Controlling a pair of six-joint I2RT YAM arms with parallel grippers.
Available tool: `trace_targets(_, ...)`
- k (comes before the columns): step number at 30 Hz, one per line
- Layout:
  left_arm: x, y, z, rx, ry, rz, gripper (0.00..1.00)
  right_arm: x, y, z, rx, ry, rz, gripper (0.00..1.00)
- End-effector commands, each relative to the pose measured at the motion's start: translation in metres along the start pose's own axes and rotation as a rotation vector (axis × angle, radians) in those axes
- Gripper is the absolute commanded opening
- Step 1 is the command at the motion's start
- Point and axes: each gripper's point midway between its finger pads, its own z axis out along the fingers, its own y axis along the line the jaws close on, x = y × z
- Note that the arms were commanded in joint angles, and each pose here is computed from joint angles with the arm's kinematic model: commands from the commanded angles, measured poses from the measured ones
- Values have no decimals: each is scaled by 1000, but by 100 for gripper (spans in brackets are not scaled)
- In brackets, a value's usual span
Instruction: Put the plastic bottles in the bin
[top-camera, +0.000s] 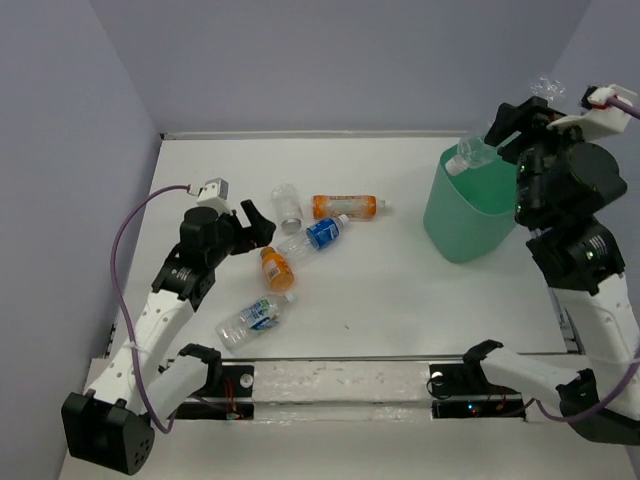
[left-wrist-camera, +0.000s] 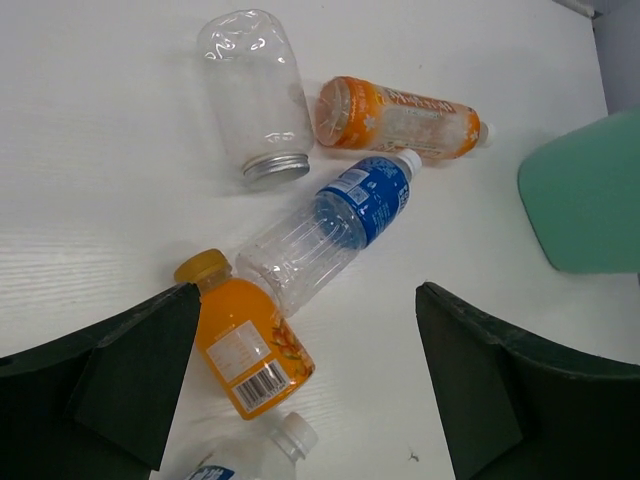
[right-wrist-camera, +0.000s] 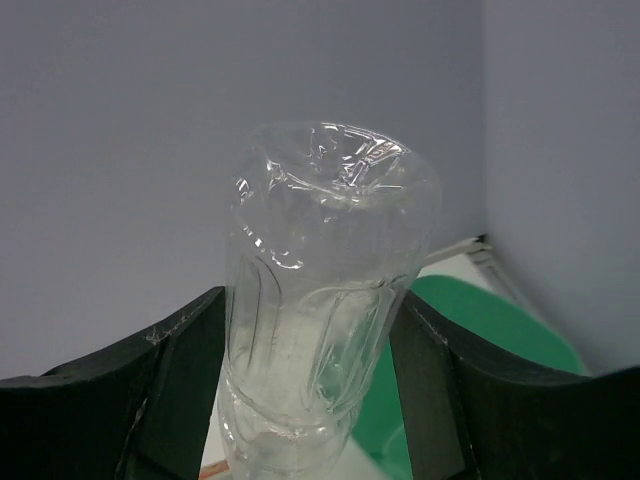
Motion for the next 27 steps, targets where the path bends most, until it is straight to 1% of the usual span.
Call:
trace_targets(1, -52, -24, 11, 34, -136, -104, 99, 9, -65, 44, 261, -6, -237, 27)
trace_targets(3, -56, -21, 25, 6, -128, -137, 99, 27, -87, 66, 300, 34, -287, 27)
trace_targets(4, -59, -21, 31, -4, -137, -144, 99, 34, -93, 74, 314, 45, -266, 26)
trace_targets(6, -67, -16, 44, -46, -154, -161, 99, 59, -103, 90, 308, 103, -283, 26)
trace_targets(7, -71, -11, 49, -77, -169, -165, 99, 69, -103, 93, 299, 124, -291, 26)
trace_targets(9, -69, -2, 64, -125, -161, -172, 99, 81, -108, 98, 309, 151, -301, 26)
trace_targets(10, -75, 0, 69, -141, -178, -173, 99, 89, -109, 101, 313, 166, -307, 26)
trace_targets(12, -71, 13, 87, -204, -160, -161, 99, 99, -115, 102, 319, 191, -319, 27)
trace_targets(13, -75, 11, 93, -208, -160, -159, 99, 107, -117, 101, 322, 207, -325, 37)
trace_targets(14, -74, 13, 100, -219, -151, -158, 99, 111, -119, 100, 325, 213, -327, 49)
trace_targets(15, -70, 19, 114, -246, -130, -158, 99, 113, -120, 98, 325, 218, -324, 66)
trace_targets(16, -68, 21, 122, -254, -119, -154, 99, 113, -121, 91, 323, 223, -310, 90)
trace_targets(17, -66, 23, 129, -270, -112, -144, 99, 109, -119, 87, 317, 218, -299, 90)
trace_targets(18, -65, 31, 142, -321, -100, -118, 99, 109, -116, 83, 294, 226, -286, 97)
trace_targets(19, -60, 30, 149, -331, -84, -102, 99, 100, -113, 74, 276, 217, -259, 99)
trace_targets(20, -48, 37, 163, -356, -47, -90, 99, 96, -108, 69, 248, 213, -242, 99)
trace_targets(21, -54, 33, 169, -349, -48, -85, 99, 97, -97, 63, 179, 230, -221, 99)
trace_targets(23, -49, 32, 181, -342, -23, -80, 99, 86, -80, 47, 85, 219, -152, 99)
trace_targets(24, -42, 33, 194, -337, 8, -78, 99, 90, -61, 39, -26, 246, -121, 100)
trace_targets(25, -38, 33, 199, -333, 26, -77, 99, 102, -55, 32, -69, 278, -84, 99)
trace_targets(26, -27, 37, 207, -339, 55, -72, 99, 99, -46, 20, -127, 277, -56, 99)
trace_targets(27, -22, 36, 211, -325, 73, -73, 99, 105, -39, 13, -174, 296, -35, 99)
